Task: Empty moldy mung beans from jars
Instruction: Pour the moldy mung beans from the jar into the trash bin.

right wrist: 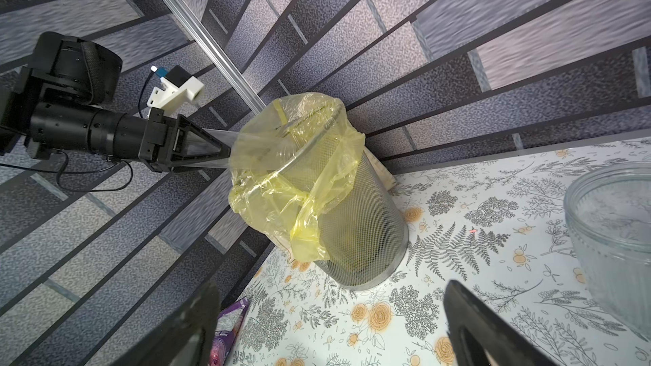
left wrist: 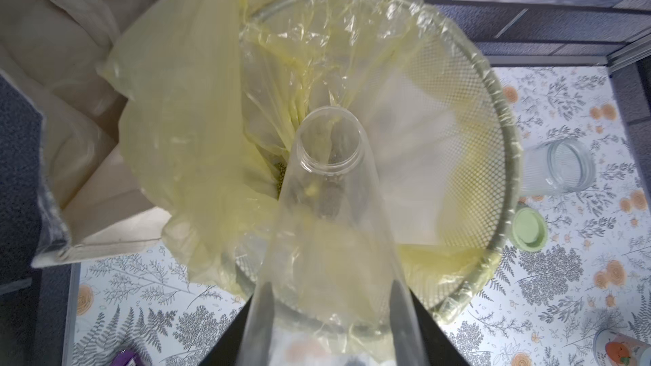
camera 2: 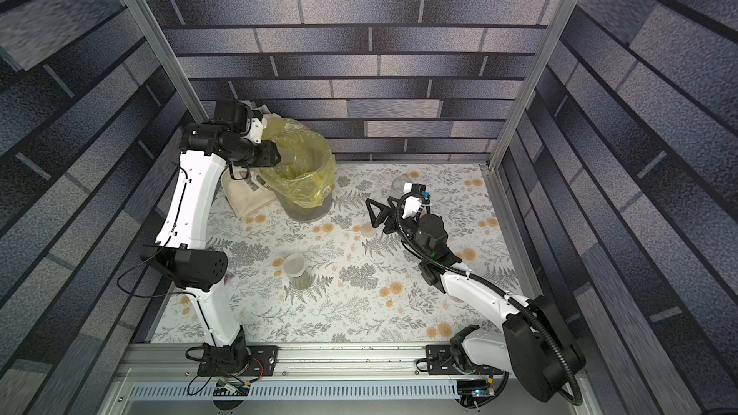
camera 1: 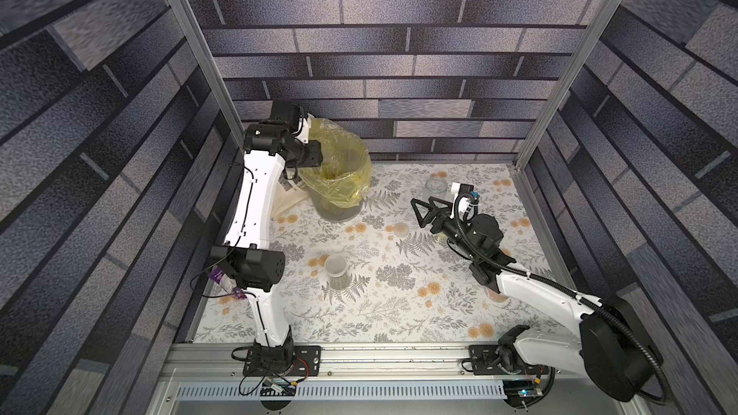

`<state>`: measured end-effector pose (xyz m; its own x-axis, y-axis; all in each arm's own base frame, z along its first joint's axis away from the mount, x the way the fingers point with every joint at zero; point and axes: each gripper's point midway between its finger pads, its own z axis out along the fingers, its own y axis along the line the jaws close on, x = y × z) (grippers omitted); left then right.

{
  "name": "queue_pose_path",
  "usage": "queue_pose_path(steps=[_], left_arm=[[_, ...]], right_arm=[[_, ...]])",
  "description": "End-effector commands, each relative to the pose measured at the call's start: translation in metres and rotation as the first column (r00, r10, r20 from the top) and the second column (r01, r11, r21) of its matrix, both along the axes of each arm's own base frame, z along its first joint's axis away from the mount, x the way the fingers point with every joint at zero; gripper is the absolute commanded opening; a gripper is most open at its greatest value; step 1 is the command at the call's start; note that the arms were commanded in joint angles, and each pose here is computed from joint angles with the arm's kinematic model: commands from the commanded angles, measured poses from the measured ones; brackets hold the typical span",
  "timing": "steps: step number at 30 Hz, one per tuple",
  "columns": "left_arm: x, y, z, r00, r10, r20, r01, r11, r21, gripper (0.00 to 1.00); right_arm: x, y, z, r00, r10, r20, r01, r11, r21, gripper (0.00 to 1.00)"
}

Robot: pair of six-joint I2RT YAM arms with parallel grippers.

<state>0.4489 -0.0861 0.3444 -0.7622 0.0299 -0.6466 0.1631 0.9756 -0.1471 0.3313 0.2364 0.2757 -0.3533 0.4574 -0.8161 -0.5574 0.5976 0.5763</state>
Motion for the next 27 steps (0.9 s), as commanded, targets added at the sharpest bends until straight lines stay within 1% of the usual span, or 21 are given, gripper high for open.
queue_pose_path(steps=[1, 2, 4, 6, 7, 8, 9, 10, 11, 12, 13, 14, 15, 17, 19, 20, 22, 23, 24, 26, 27], left_arm=[[-0.016, -0.043, 0.027, 0.984, -0.145, 0.106, 0.133, 0.985, 0.105, 0.54], [-0.015, -0.041, 0.023, 0.981, -0.16, 0.11, 0.135, 0.97, 0.203, 0.54], [-0.009, -0.033, 0.016, 0.981, -0.155, 0.117, 0.098, 0.917, 0.387, 0.54], [-0.005, -0.023, 0.01, 0.984, -0.132, 0.118, 0.066, 0.893, 0.445, 0.54], [-0.004, -0.015, 0.01, 0.988, -0.096, 0.122, 0.034, 0.902, 0.43, 0.54], [-0.004, -0.006, 0.011, 0.991, -0.047, 0.121, -0.004, 0.92, 0.392, 0.54], [-0.006, 0.002, 0.013, 0.994, 0.008, 0.113, -0.043, 0.949, 0.312, 0.54], [-0.008, 0.007, 0.015, 0.996, 0.038, 0.084, -0.053, 0.982, 0.181, 0.54], [-0.01, 0.005, 0.017, 0.998, 0.034, 0.048, -0.035, 0.999, 0.012, 0.54], [-0.011, -0.001, 0.025, 1.0, 0.013, 0.026, -0.009, 0.985, -0.174, 0.53], [-0.01, -0.002, 0.033, 1.0, 0.002, 0.021, 0.004, 0.952, -0.307, 0.53], [-0.009, -0.003, 0.039, 1.0, -0.004, 0.028, 0.015, 0.928, -0.371, 0.53], [-0.009, -0.006, 0.043, 0.999, -0.014, 0.046, 0.031, 0.92, -0.39, 0.53], [-0.014, -0.016, 0.044, 0.997, -0.047, 0.068, 0.067, 0.942, -0.329, 0.53], [-0.023, -0.033, 0.04, 0.987, -0.13, 0.094, 0.145, 0.975, -0.17, 0.54], [-0.024, -0.035, 0.033, 0.984, -0.152, 0.095, 0.156, 0.987, -0.038, 0.54], [-0.023, -0.033, 0.019, 0.98, -0.181, 0.078, 0.163, 0.966, 0.199, 0.54], [-0.021, -0.028, 0.013, 0.982, -0.177, 0.067, 0.148, 0.94, 0.308, 0.54], [-0.019, -0.024, 0.008, 0.983, -0.171, 0.062, 0.135, 0.914, 0.382, 0.54], [-0.015, -0.012, 0.001, 0.99, -0.128, 0.063, 0.085, 0.883, 0.461, 0.54], [-0.014, -0.007, -0.002, 0.992, -0.111, 0.06, 0.071, 0.884, 0.463, 0.54]], right_arm=[[0.002, 0.003, 0.016, 1.0, 0.016, 0.024, -0.016, 1.0, 0.018, 1.0], [0.002, 0.003, 0.016, 1.0, 0.015, 0.022, -0.015, 1.0, 0.019, 1.0], [0.001, 0.003, 0.016, 1.0, 0.019, 0.022, -0.02, 1.0, 0.022, 1.0], [0.001, 0.004, 0.016, 0.999, 0.022, 0.023, -0.023, 1.0, 0.022, 1.0], [0.0, 0.003, 0.017, 1.0, 0.022, 0.022, -0.023, 0.999, 0.022, 1.0], [0.0, 0.003, 0.017, 1.0, 0.022, 0.022, -0.022, 1.0, 0.022, 1.0], [0.0, 0.003, 0.017, 1.0, 0.021, 0.021, -0.022, 1.0, 0.019, 1.0], [-0.001, 0.002, 0.018, 1.0, 0.021, 0.023, -0.021, 1.0, 0.018, 1.0], [-0.001, 0.002, 0.018, 1.0, 0.02, 0.022, -0.02, 1.0, 0.016, 1.0], [-0.002, 0.002, 0.019, 0.999, 0.021, 0.024, -0.021, 1.0, 0.016, 1.0], [-0.002, 0.001, 0.019, 0.999, 0.019, 0.026, -0.02, 1.0, 0.014, 1.0], [-0.002, 0.001, 0.02, 0.999, 0.019, 0.027, -0.019, 1.0, 0.015, 1.0], [-0.002, 0.001, 0.021, 0.999, 0.017, 0.029, -0.018, 1.0, 0.017, 1.0], [-0.002, 0.002, 0.023, 0.999, 0.019, 0.034, -0.019, 1.0, 0.017, 1.0], [-0.001, 0.002, 0.022, 0.999, 0.02, 0.031, -0.02, 1.0, 0.017, 1.0], [-0.001, 0.003, 0.023, 0.999, 0.023, 0.031, -0.023, 1.0, 0.019, 1.0], [-0.001, 0.004, 0.023, 0.999, 0.032, 0.028, -0.032, 0.999, 0.024, 1.0], [-0.001, 0.005, 0.023, 0.999, 0.036, 0.028, -0.037, 0.999, 0.028, 1.0], [-0.001, 0.006, 0.024, 0.999, 0.04, 0.027, -0.041, 0.999, 0.033, 1.0], [-0.002, 0.006, 0.026, 0.999, 0.042, 0.029, -0.043, 0.998, 0.036, 1.0], [-0.002, 0.006, 0.026, 0.999, 0.044, 0.029, -0.045, 0.998, 0.038, 1.0]])
